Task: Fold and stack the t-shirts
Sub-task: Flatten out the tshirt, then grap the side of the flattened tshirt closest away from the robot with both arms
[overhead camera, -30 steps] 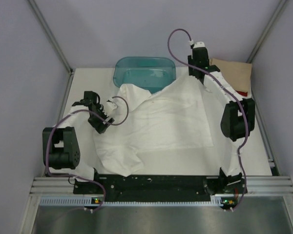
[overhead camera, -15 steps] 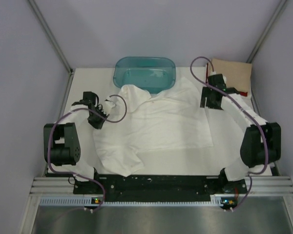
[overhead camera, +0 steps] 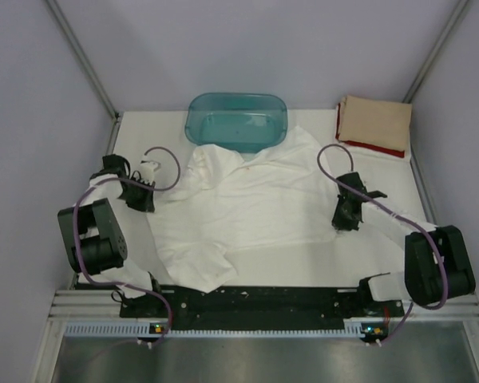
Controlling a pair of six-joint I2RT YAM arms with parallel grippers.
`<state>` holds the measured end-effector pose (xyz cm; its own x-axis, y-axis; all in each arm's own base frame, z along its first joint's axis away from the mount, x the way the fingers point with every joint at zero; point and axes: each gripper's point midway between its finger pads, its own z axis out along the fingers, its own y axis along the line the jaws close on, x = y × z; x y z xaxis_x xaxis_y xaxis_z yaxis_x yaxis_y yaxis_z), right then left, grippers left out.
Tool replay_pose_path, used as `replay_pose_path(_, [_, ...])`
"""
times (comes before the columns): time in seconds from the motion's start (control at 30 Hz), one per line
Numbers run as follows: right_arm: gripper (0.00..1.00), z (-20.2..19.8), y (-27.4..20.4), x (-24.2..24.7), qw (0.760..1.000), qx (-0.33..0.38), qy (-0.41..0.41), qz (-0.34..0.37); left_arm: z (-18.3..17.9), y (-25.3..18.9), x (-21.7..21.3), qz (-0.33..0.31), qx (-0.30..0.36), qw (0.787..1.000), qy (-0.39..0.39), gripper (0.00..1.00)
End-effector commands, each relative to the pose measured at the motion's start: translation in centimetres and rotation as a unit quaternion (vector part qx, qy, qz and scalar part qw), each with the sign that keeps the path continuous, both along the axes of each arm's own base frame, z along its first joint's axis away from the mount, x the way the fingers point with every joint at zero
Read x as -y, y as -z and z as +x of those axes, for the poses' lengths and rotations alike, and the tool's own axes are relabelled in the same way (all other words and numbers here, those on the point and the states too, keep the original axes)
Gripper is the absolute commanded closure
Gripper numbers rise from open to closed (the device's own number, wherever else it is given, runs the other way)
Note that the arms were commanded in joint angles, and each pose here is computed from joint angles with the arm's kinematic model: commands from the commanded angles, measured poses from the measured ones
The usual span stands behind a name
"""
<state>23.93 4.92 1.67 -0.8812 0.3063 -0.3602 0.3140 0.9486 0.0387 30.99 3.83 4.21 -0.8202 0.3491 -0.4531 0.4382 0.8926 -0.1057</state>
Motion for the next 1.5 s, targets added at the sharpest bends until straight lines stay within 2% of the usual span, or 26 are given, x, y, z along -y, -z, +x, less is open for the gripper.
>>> replay_pose_path(0.0, [1.0, -0.7, 1.0, -0.7, 0.999, 0.017, 0.031, 0.03, -0.9, 0.0, -0.8, -0.048, -0.006, 0.998, -0.035, 0.88])
replay_pose_path(0.1, [1.0, -0.7, 0.1, 0.0, 0.998, 0.046, 0.048, 0.022, -0.6, 0.5, -2.6, -0.027, 0.005, 0.998, -0.054, 0.84])
replay_pose_path(0.2, [1.0, -0.8, -0.5, 0.4, 0.996, 0.064, 0.059, 0.025, 1.1, 0.5, -4.6, 0.002, 0.019, 0.997, -0.073, 0.77])
replay_pose_path(0.27, [1.0, -0.9, -0.6, 0.4, 0.996, 0.067, 0.06, 0.026, 2.2, 0.6, -5.8, 0.022, 0.021, 0.996, -0.089, 0.75])
replay_pose_path(0.4, [1.0, -1.0, -0.5, 0.2, 0.996, 0.064, 0.057, 0.031, 4.0, 0.1, -8.8, 0.083, 0.043, 0.988, -0.123, 0.62])
replay_pose_path(0.47, [1.0, -0.9, -0.7, 0.1, 0.996, 0.068, 0.053, 0.035, 4.3, -1.4, -9.9, 0.108, 0.063, 0.983, -0.131, 0.6])
replay_pose_path(0.53, [1.0, -0.6, -1.1, -0.1, 0.995, 0.074, 0.046, 0.039, 4.6, -4.1, -9.0, 0.1, 0.093, 0.985, -0.104, 0.6])
replay_pose_path(0.63, [1.0, -0.1, -1.8, -0.1, 0.995, 0.084, 0.038, 0.037, 3.7, -8.3, -4.9, 0.087, 0.142, 0.986, -0.019, 0.55])
replay_pose_path(0.73, [1.0, 0.3, -2.4, 0.0, 0.994, 0.097, 0.032, 0.032, -0.4, -10.0, 3.2, 0.07, 0.148, 0.973, 0.16, 0.45])
replay_pose_path(0.8, [1.0, 0.3, -2.4, 0.2, 0.994, 0.1, 0.029, 0.026, -5.0, -9.6, 9.3, 0.047, 0.134, 0.942, 0.304, 0.45])
replay_pose_path(0.87, [1.0, 0.3, -2.4, 0.3, 0.994, 0.101, 0.022, 0.024, -9.7, -9.0, 14.1, 0.013, 0.12, 0.901, 0.417, 0.53])
replay_pose_path(0.93, [1.0, 0.2, -2.3, 0.3, 0.994, 0.1, 0.022, 0.023, -14.6, -8.7, 17.2, -0.023, 0.07, 0.858, 0.509, 0.61])
replay_pose_path(0.97, [1.0, 0.2, -2.2, 0.3, 0.995, 0.099, 0.021, 0.023, -16.6, -8.3, 18.2, -0.031, 0.043, 0.839, 0.542, 0.61])
replay_pose_path(1.0, [1.0, 0.2, -2.2, 0.3, 0.995, 0.099, 0.02, 0.024, -18.0, -7.7, 18.7, -0.025, 0.024, 0.822, 0.569, 0.61])
replay_pose_path(1.07, [1.0, 0.2, -2.2, 0.3, 0.995, 0.099, 0.02, 0.024, -21.3, -6.0, 19.1, -0.006, -0.01, 0.777, 0.629, 0.52])
replay_pose_path(1.2, [1.0, 0.0, -2.1, 0.5, 0.995, 0.098, 0.029, 0.019, -24.4, -3.2, 18.5, 0.033, -0.038, 0.715, 0.698, 0.38])
replay_pose_path(1.4, [1.0, 0.0, -1.7, 0.7, 0.996, 0.087, 0.034, 0.015, -27.0, 0.0, 17.4, 0.081, -0.082, 0.653, 0.749, 0.34])
replay_pose_path(1.47, [1.0, -0.1, -1.6, 0.7, 0.996, 0.083, 0.035, 0.013, -26.8, 1.4, 16.4, 0.112, -0.09, 0.644, 0.752, 0.34])
